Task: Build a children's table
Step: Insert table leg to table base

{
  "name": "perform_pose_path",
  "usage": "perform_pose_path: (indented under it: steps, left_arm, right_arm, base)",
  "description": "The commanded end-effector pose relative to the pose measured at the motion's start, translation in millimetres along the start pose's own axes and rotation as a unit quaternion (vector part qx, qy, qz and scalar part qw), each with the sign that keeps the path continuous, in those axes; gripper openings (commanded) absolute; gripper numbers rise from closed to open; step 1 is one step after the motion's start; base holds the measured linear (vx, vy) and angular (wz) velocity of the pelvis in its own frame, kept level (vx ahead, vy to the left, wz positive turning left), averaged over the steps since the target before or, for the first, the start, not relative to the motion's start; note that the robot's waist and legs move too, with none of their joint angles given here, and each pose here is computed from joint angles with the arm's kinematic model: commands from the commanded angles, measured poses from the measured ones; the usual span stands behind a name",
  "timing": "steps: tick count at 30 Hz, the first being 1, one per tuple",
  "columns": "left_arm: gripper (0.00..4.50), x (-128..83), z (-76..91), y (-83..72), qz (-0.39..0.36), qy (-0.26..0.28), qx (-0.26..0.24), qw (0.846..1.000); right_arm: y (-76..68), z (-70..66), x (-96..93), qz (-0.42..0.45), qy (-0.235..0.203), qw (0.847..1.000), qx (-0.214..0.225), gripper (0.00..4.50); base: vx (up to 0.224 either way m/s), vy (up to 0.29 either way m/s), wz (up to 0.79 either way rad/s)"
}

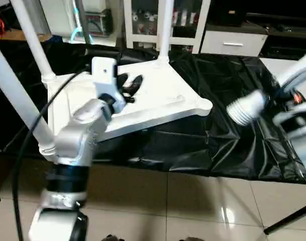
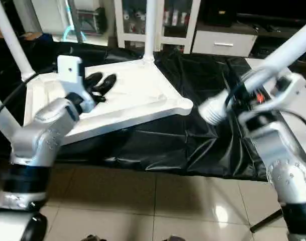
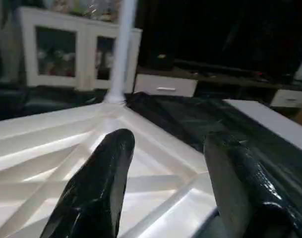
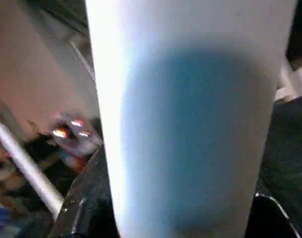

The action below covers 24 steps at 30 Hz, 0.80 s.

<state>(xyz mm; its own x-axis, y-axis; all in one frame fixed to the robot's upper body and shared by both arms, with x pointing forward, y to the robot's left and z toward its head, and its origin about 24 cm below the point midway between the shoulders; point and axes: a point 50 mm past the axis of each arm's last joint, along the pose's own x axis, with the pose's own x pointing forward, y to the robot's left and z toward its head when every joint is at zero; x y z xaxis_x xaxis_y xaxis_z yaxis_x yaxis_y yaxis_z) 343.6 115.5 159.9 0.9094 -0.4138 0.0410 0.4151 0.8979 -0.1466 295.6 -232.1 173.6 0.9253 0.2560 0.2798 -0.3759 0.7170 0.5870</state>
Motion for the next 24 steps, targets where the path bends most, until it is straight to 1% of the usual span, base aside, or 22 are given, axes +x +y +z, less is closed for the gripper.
perform_pose_path:
  steps: [1,2,3,4,5,6,7,8,9,10,12,13,14,16,18,19,20,21,22,24]
  left_arm:
    - [2.61,0,-7.0,-7.4,0.008,0.017,0.023,1.000]
    - [2.61,1,-13.7,-10.9,0.004,0.031,0.028,0.999]
    - [2.61,0,-17.4,-13.0,0.001,0.039,0.031,0.999]
    - [2.61,0,-19.1,-12.0,0.005,0.040,0.034,0.999]
    - [2.61,0,-24.8,-9.0,0.016,0.042,0.040,0.998]
    - [2.61,-2,-29.7,-1.4,0.046,0.025,0.035,0.998]
    - [2.61,-3,-30.3,0.9,0.056,0.019,0.032,0.998]
    - [2.61,-8,-28.8,2.5,0.077,0.005,0.055,0.995]
    - [2.61,-10,-28.6,2.4,0.084,-0.001,0.062,0.994]
    - [2.61,-10,-28.6,2.4,0.085,-0.001,0.062,0.994]
    - [2.61,-14,-28.6,1.8,0.094,-0.013,0.071,0.993]
    - [2.61,-22,-33.4,-2.3,0.088,-0.020,0.097,0.991]
    - [2.61,-25,-35.2,-4.3,0.086,-0.023,0.108,0.990]
    - [2.61,-27,-39.5,-7.6,0.085,-0.023,0.104,0.991]
    - [2.61,-27,-41.7,-12.9,0.081,-0.025,0.094,0.992]
    - [2.61,-25,-41.2,-17.4,0.074,-0.026,0.094,0.992]
    - [2.61,-25,-41.2,-17.4,0.074,-0.026,0.094,0.992]
    - [2.61,-24,-40.9,-19.0,0.072,-0.026,0.099,0.992]
    - [2.61,-25,-41.5,-19.1,0.074,-0.019,0.110,0.991]
    - [2.61,-27,-42.6,-16.2,0.080,-0.013,0.116,0.990]
  right_arm:
    - [12.3,3.8,5.0,0.017,0.025,0.999,0.024,1.84]
    - [13.9,4.5,6.1,0.016,0.039,0.999,0.018,1.84]
    - [15.3,5.4,6.5,0.013,0.047,0.999,0.017,1.84]
    - [13.7,5.3,6.7,0.005,0.050,0.999,0.003,1.84]
    - [8.3,5.0,7.0,-0.021,0.060,0.997,-0.043,1.84]
    - [-3.1,4.8,5.9,-0.068,0.071,0.985,-0.142,1.84]
    - [-5.7,5.0,5.2,-0.079,0.074,0.980,-0.166,1.84]
    - [-4.7,-0.1,-2.2,-0.069,0.111,0.970,-0.207,1.84]
    - [-2.7,-2.0,-5.7,-0.063,0.118,0.967,-0.216,1.84]
    - [-2.7,-2.1,-5.7,-0.063,0.119,0.967,-0.217,1.84]
    - [1.1,-4.5,-10.3,-0.055,0.124,0.960,-0.243,1.84]
    - [2.2,-10.3,-17.0,-0.052,0.135,0.948,-0.284,1.84]
    - [2.8,-12.1,-19.4,-0.054,0.139,0.944,-0.296,1.84]
    - [2.3,-16.3,-22.9,-0.057,0.141,0.938,-0.310,1.84]
    - [-0.4,-21.7,-26.9,-0.067,0.141,0.937,-0.312,1.84]
    - [-2.0,-26.0,-28.7,-0.072,0.140,0.939,-0.306,1.84]
    - [-2.0,-26.0,-28.7,-0.072,0.140,0.939,-0.306,1.84]
    - [-2.0,-29.4,-28.6,-0.071,0.141,0.939,-0.305,1.84]
    - [1.3,-37.5,-26.8,-0.053,0.146,0.941,-0.302,1.84]
    - [4.6,-42.1,-25.7,-0.036,0.146,0.940,-0.306,1.84]
  base:
    - [0.000,0.000,0.00]
    - [0.000,0.000,0.00]
    - [0.000,0.000,0.00]
    - [0.000,0.000,0.00]
    - [0.000,0.000,0.00]
    - [0.000,0.000,0.00]
    - [0.000,0.000,0.00]
    - [0.000,0.000,0.00]
    - [0.000,0.000,0.00]
    - [0.000,0.000,0.00]
    - [0.000,0.000,0.00]
    - [0.000,0.000,0.00]
    - [0.000,0.000,0.00]
    - [0.000,0.000,0.00]
    - [0.000,0.000,0.00]
    - [0.000,0.000,0.00]
    - [0.000,0.000,0.00]
    - [0.000,0.000,0.00]
    - [0.000,0.000,0.00]
    - [0.000,0.000,0.00]
